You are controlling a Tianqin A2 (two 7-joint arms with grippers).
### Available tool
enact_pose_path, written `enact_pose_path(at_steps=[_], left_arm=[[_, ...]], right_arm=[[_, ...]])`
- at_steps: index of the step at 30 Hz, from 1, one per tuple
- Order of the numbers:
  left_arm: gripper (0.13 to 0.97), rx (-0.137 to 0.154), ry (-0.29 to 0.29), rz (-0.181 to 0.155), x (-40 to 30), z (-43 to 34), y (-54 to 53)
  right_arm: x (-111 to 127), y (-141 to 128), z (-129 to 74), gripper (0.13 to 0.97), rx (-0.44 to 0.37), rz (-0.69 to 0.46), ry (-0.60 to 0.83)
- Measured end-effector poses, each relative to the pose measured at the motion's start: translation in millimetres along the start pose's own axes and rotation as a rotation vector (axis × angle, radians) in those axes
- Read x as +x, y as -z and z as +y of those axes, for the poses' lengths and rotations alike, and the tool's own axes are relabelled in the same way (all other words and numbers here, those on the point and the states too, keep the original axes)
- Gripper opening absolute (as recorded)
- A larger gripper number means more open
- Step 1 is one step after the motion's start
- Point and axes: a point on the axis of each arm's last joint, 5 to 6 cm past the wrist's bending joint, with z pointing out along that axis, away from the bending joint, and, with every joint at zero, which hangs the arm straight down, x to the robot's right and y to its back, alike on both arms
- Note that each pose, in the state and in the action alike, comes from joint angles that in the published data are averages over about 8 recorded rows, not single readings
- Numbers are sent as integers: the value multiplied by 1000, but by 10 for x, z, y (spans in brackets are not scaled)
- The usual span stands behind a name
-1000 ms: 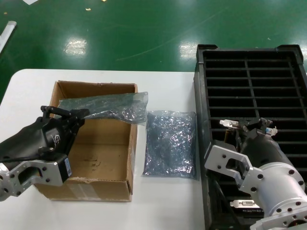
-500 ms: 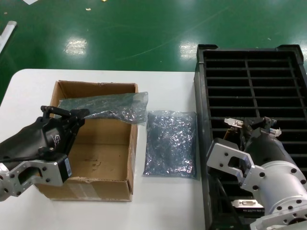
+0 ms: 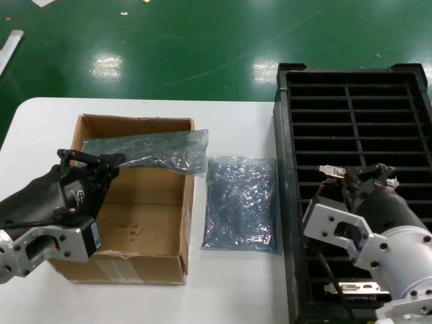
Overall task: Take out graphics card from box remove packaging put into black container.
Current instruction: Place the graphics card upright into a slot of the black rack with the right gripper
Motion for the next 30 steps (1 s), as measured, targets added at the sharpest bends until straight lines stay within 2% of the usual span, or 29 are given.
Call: enact_pose_path(at_steps=[18, 30], left_arm=[[138, 0, 0, 0, 0, 0, 0], [138, 0, 0, 0, 0, 0, 0]], right_arm=[[98, -26, 74, 169, -24, 40, 14], [121, -20, 48, 169, -14, 71, 11]])
